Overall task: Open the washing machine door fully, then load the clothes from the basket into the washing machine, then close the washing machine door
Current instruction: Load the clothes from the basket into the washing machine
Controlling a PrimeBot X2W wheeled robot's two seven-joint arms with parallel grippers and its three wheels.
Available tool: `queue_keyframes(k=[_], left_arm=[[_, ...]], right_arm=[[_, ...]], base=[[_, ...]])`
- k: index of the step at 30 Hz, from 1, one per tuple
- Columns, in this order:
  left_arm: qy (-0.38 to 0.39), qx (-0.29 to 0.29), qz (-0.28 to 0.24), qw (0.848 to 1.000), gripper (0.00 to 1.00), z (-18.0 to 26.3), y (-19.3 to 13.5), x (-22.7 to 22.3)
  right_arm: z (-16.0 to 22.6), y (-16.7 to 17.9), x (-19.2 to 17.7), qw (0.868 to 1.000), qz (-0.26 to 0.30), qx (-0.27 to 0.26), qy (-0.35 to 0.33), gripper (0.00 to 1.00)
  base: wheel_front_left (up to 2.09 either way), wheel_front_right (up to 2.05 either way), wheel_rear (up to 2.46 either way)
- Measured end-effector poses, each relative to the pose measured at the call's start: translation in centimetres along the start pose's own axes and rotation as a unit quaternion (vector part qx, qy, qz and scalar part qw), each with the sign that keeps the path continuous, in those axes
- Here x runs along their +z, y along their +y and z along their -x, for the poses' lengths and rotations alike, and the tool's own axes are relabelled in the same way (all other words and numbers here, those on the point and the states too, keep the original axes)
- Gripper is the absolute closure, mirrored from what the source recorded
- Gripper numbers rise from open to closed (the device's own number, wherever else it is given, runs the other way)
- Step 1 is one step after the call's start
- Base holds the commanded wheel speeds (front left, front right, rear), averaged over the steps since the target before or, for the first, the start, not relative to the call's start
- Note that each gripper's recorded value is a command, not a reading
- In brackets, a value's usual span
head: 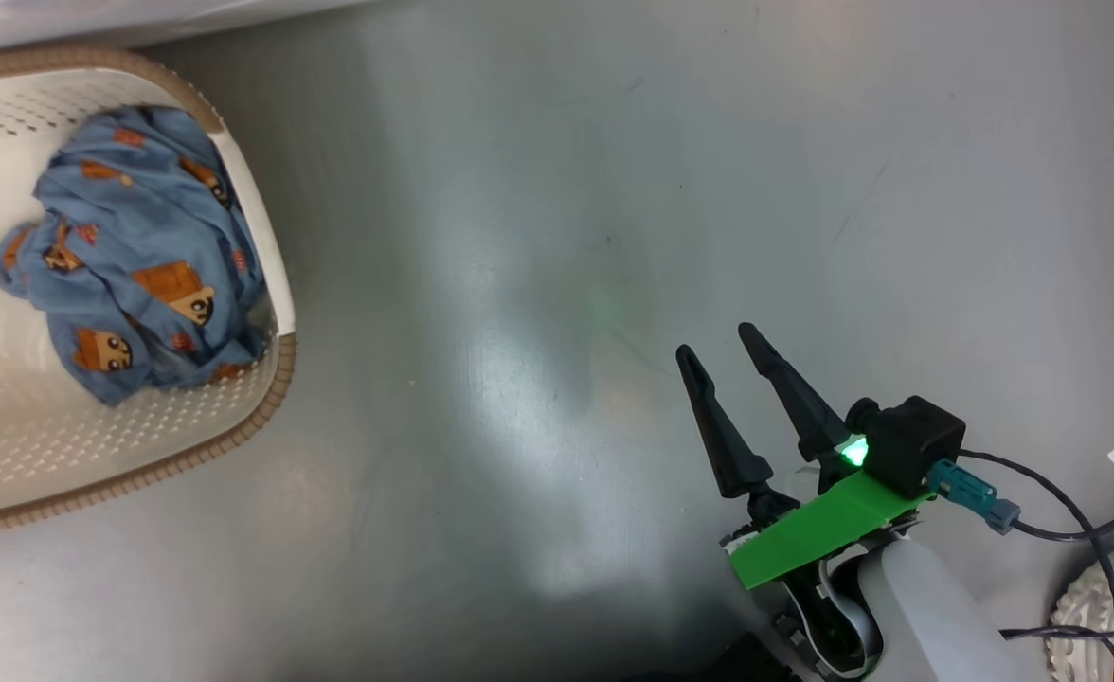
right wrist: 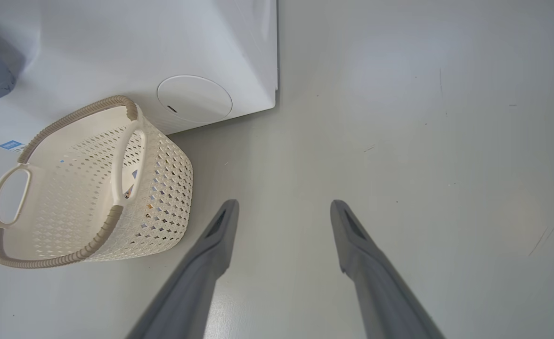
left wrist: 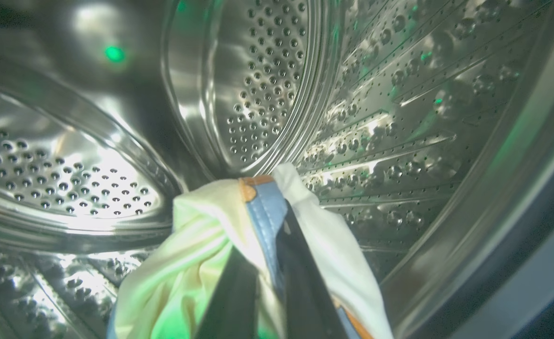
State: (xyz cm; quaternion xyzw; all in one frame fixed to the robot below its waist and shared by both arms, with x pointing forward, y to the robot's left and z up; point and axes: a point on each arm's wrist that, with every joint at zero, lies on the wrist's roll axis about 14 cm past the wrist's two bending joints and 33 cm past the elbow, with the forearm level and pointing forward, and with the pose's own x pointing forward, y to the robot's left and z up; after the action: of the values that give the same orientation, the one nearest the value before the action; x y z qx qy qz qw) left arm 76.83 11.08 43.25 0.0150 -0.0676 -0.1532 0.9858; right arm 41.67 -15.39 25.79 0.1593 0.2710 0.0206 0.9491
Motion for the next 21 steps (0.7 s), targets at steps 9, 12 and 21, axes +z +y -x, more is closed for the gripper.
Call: queue_keyframes(k=[9,12,21], left_arm=[[0.078,0.027,0.027,0.996,0.00,1.5,0.8,-2.9],[0.084,0.032,0.026,0.996,0.00,1.7,0.9,-2.7],[0.069,0.041,0.039,0.996,0.00,2.2,0.9,-0.3]], right_arm=[[0.0,0.7,0.7,1.000,0.000,0.009,-0.009,0.00],[0.0,0.7,1.1,1.000,0.000,0.009,-0.014,0.00],[-0.6,1.2,2.3,0.999,0.008,0.016,-0.031,0.00]], base=[[0.00,0.00,0.00],[0.00,0.00,0.00],[0.00,0.00,0.00]])
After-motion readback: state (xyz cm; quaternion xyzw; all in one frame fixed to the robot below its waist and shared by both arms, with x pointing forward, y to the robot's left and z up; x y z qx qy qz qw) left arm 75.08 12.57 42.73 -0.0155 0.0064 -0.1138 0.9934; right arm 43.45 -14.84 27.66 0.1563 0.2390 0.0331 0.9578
